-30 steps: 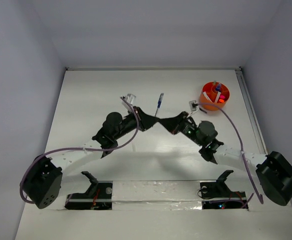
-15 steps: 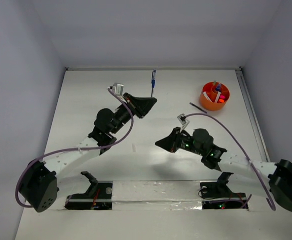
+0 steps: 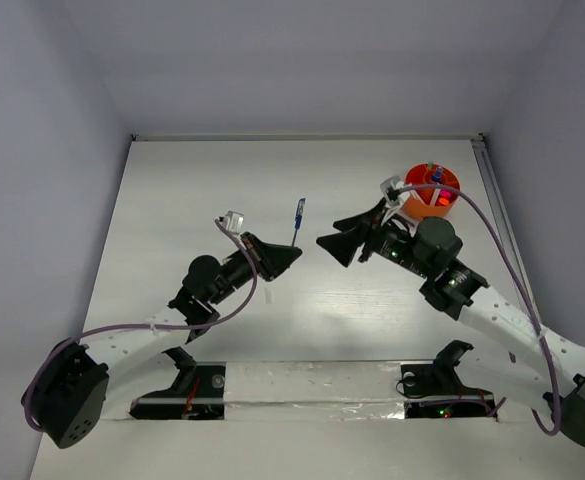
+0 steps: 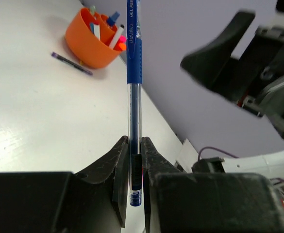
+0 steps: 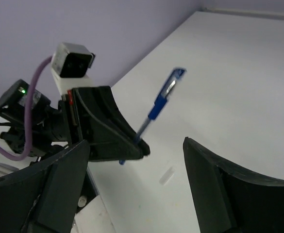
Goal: Sort the stationery into containers
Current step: Place the pen in the storage box.
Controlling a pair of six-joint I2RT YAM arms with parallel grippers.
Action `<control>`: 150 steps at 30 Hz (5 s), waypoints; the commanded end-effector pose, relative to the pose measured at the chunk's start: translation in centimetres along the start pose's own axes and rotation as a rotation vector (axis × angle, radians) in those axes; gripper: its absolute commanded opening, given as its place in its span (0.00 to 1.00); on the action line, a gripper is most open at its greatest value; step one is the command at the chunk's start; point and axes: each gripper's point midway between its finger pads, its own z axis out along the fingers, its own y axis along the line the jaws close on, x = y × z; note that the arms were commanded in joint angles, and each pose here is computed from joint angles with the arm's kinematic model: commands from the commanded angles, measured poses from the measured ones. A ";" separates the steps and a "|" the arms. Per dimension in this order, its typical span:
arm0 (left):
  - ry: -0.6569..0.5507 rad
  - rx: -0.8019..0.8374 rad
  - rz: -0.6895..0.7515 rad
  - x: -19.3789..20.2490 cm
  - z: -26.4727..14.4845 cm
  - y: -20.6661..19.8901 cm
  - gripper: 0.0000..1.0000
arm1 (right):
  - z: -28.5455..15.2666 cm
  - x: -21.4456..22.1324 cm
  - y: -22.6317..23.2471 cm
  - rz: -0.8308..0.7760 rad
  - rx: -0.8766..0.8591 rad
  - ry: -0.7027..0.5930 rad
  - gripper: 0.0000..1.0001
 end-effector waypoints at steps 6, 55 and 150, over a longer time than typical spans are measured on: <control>-0.037 0.243 -0.025 -0.7 -2.1 -5.0 0.00 | 3.2 -4.5 0.7 0.001 -0.206 0.004 0.87; -0.060 0.262 -0.028 -2.3 0.5 -6.2 0.00 | 6.2 -1.1 0.2 0.176 -0.322 0.086 0.00; 0.047 -0.095 0.294 1.4 -2.4 2.9 0.98 | -4.3 -18.3 -40.4 -0.487 1.194 -0.152 0.00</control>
